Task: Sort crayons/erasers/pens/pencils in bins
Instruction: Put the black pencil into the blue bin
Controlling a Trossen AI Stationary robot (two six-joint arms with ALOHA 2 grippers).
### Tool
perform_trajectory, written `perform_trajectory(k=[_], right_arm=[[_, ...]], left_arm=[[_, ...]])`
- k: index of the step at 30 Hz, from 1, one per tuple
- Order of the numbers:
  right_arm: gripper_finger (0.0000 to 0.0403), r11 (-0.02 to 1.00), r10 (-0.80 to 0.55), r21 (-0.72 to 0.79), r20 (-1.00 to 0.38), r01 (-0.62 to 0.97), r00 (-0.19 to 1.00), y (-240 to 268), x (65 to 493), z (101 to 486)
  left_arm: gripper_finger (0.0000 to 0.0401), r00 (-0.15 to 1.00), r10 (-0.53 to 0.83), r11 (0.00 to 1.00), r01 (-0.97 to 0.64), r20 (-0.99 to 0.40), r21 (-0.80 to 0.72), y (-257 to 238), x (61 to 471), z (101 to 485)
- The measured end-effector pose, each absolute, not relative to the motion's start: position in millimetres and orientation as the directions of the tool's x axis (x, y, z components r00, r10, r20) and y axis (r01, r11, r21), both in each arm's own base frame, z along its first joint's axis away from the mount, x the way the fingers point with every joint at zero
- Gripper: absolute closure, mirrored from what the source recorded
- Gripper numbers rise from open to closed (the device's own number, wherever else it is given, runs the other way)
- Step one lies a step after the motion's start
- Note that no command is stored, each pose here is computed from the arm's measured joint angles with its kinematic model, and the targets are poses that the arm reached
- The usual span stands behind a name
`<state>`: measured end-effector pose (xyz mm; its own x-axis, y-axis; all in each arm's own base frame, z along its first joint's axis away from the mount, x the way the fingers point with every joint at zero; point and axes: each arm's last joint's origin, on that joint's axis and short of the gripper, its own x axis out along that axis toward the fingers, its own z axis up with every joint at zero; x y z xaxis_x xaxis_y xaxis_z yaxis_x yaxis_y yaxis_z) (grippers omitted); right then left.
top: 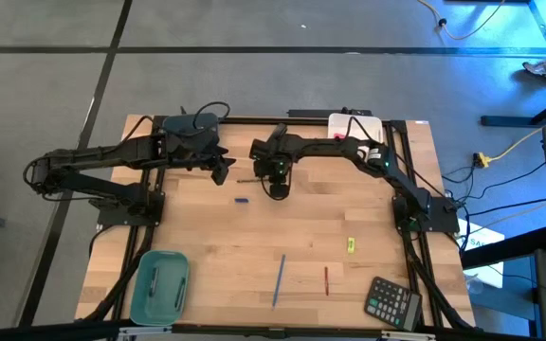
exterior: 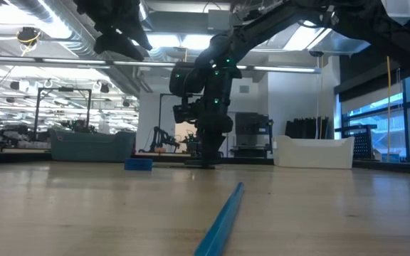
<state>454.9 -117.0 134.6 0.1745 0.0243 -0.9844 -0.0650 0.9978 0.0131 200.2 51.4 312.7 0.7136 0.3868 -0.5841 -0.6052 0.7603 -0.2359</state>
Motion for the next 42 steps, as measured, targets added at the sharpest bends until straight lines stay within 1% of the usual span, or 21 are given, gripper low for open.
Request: perform_trajectory(k=[4, 9, 11, 13, 15, 17, 22, 26, 29, 33, 36, 37, 39, 42], right_arm=[[0.0376, 0.997, 0.025, 0.014, -0.986, -0.070, 0.162, -115, 455, 133], [0.0366, 0.998, 0.029, 0.020, -0.986, -0.058, 0.165, -116, 456, 136], [0.0365, 0.998, 0.062, 0.057, -0.983, -0.036, 0.175, -121, 456, 140], [0.0366, 0.989, 0.147, 0.149, -0.967, -0.005, 0.206, -128, 453, 146], [0.0370, 0.978, 0.197, 0.206, -0.948, 0.011, 0.250, -134, 450, 159], [0.0375, 0.975, 0.208, 0.223, -0.931, 0.014, 0.299, -140, 444, 181], [0.0383, 0.976, 0.180, 0.213, -0.906, 0.044, 0.383, -160, 415, 223], [0.0384, 0.974, 0.166, 0.219, -0.859, 0.054, 0.485, -163, 383, 253], [0.0385, 0.961, 0.175, 0.264, -0.802, 0.077, 0.571, -163, 357, 260], [0.0385, 0.933, 0.173, 0.345, -0.674, 0.100, 0.718, -154, 323, 269], [0.0385, 0.919, 0.165, 0.378, -0.628, 0.113, 0.761, -140, 304, 263], [0.0384, 0.923, 0.135, 0.359, -0.636, 0.137, 0.759, -134, 300, 259], [0.0384, 0.947, 0.047, 0.264, -0.675, 0.181, 0.737, -126, 296, 248], [0.0381, 0.974, -0.055, 0.105, -0.752, 0.201, 0.657, -120, 299, 227]], left_arm=[[0.0199, 0.714, 0.387, 0.760, -0.605, -0.584, -0.236, 51, 200, 313], [0.0199, 0.714, 0.387, 0.760, -0.605, -0.584, -0.236, 51, 200, 313], [0.0199, 0.713, 0.386, 0.759, -0.606, -0.585, -0.237, 51, 200, 313], [0.0199, 0.707, 0.385, 0.751, -0.613, -0.594, -0.243, 51, 199, 312], [0.0199, 0.690, 0.381, 0.733, -0.631, -0.616, -0.254, 51, 197, 310], [0.0199, 0.666, 0.375, 0.711, -0.653, -0.645, -0.261, 50, 193, 308], [0.0199, 0.605, 0.347, 0.666, -0.697, -0.717, -0.266, 45, 187, 301], [0.0199, 0.604, 0.324, 0.674, -0.687, -0.728, -0.270, 39, 187, 300], [0.0199, 0.618, 0.306, 0.690, -0.669, -0.724, -0.278, 35, 189, 300], [0.0199, 0.635, 0.256, 0.723, -0.626, -0.729, -0.292, 31, 189, 300], [0.0199, 0.641, 0.224, 0.731, -0.609, -0.734, -0.308, 30, 190, 299], [0.0199, 0.641, 0.225, 0.733, -0.607, -0.734, -0.306, 30, 191, 299], [0.0199, 0.649, 0.229, 0.751, -0.592, -0.725, -0.293, 31, 191, 300], [0.0199, 0.675, 0.248, 0.777, -0.567, -0.695, -0.273, 36, 193, 303]])
